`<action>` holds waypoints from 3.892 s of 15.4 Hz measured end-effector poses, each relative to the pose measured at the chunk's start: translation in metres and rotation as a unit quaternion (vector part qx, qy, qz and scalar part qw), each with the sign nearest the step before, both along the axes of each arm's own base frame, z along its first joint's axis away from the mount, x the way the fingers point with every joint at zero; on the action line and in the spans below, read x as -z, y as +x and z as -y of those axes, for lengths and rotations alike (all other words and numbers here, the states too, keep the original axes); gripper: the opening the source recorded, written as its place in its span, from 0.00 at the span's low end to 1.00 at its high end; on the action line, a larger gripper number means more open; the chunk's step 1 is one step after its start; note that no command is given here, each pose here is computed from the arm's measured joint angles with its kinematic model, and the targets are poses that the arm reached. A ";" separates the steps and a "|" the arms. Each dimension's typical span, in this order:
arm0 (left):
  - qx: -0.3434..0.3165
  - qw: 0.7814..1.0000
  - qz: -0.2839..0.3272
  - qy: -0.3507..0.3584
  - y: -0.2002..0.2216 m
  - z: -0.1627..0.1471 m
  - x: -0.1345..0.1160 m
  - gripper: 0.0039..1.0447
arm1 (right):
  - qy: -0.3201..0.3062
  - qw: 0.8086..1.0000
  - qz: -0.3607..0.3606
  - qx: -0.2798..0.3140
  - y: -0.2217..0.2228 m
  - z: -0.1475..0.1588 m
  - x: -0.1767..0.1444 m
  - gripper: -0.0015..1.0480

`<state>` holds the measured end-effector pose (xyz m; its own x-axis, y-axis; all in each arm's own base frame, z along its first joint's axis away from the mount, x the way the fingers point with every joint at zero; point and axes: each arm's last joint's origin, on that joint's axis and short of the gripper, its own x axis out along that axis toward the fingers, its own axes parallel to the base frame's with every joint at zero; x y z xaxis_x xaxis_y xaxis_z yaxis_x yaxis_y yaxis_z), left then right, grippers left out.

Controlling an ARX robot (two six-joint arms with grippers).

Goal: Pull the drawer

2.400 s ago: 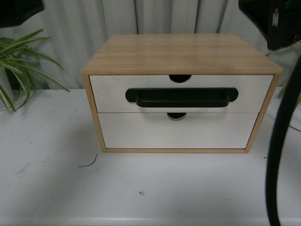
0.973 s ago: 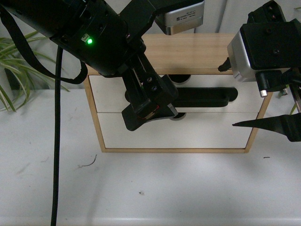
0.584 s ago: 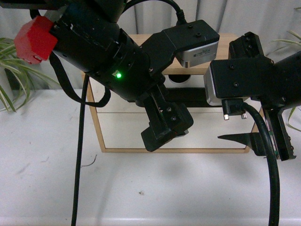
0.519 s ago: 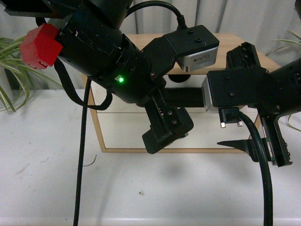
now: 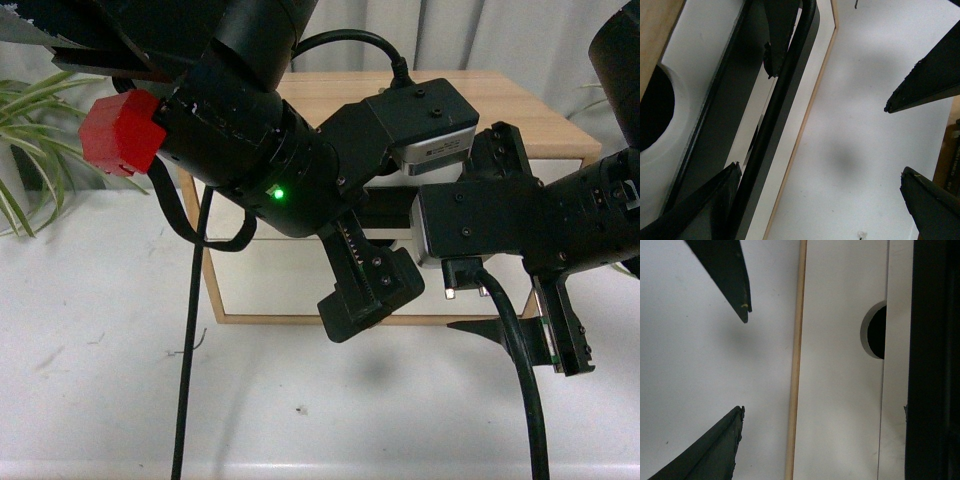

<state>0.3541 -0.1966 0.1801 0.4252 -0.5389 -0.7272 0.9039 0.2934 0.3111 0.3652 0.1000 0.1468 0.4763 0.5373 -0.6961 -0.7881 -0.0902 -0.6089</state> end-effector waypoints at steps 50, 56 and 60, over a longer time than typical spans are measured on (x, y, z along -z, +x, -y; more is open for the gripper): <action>-0.419 0.823 0.041 -0.382 -0.037 -0.156 -0.088 0.94 | 0.394 0.809 0.032 0.435 -0.062 0.098 -0.111 0.94; -0.520 0.735 0.152 -0.406 -0.072 -0.212 -0.088 0.87 | 0.518 0.693 0.101 0.491 -0.092 0.100 -0.107 0.77; -0.481 0.758 0.244 -0.367 -0.128 -0.202 -0.048 0.40 | 0.541 0.671 0.120 0.492 -0.175 0.099 -0.086 0.30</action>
